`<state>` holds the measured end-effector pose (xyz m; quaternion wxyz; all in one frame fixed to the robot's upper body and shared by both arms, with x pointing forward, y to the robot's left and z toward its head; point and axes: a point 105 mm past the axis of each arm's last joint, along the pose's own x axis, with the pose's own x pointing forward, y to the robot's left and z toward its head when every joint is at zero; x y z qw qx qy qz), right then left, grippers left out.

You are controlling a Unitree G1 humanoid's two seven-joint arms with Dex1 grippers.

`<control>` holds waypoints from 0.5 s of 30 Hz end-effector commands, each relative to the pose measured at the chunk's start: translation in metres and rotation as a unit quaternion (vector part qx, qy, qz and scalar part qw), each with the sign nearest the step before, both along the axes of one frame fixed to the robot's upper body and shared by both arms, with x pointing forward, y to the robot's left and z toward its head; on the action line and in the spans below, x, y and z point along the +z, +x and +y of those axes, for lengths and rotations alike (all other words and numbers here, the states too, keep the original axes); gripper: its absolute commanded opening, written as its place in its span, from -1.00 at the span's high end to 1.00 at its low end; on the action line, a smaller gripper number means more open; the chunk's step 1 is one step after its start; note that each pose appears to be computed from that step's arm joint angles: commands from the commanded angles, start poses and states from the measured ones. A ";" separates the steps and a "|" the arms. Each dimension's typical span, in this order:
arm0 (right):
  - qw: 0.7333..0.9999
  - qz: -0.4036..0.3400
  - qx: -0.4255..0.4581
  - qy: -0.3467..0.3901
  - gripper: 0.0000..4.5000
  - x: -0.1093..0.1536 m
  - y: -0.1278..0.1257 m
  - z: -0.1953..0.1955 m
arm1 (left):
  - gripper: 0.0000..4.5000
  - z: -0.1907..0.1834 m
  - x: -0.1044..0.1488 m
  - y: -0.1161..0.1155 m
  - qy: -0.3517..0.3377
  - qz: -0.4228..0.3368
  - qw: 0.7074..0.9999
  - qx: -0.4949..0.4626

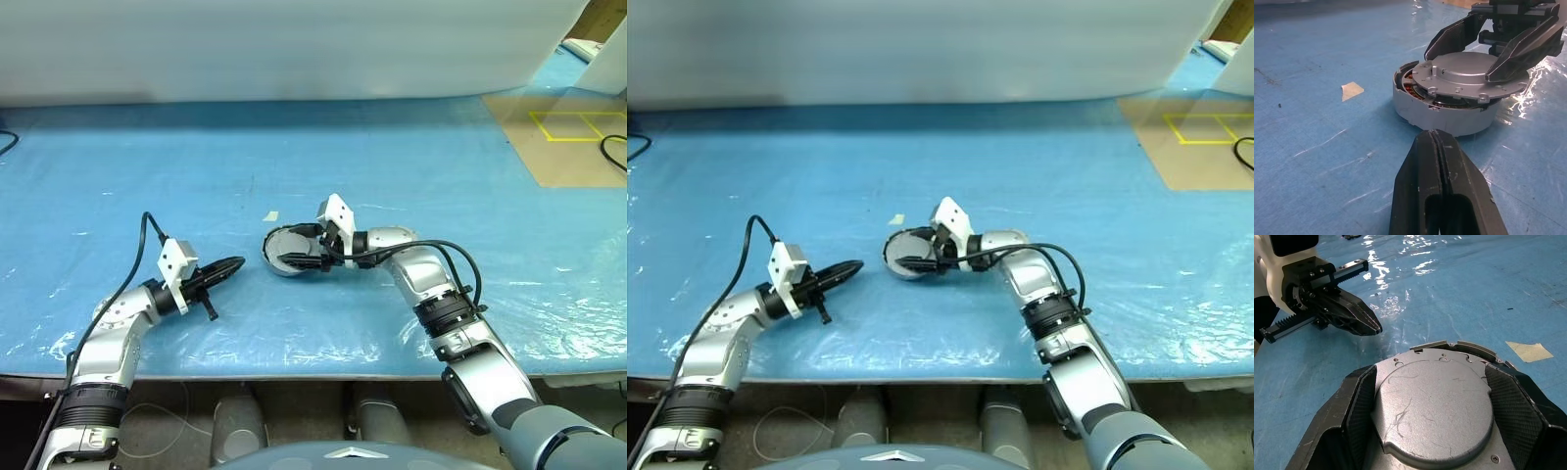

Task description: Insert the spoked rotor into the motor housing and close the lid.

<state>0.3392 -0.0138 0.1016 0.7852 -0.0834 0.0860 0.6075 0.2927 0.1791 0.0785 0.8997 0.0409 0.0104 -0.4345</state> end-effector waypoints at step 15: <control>0.997 -0.052 -0.045 0.039 -0.40 0.019 0.015 0.013 | 1.00 -0.001 0.005 -0.002 -0.006 -0.018 1.000 0.006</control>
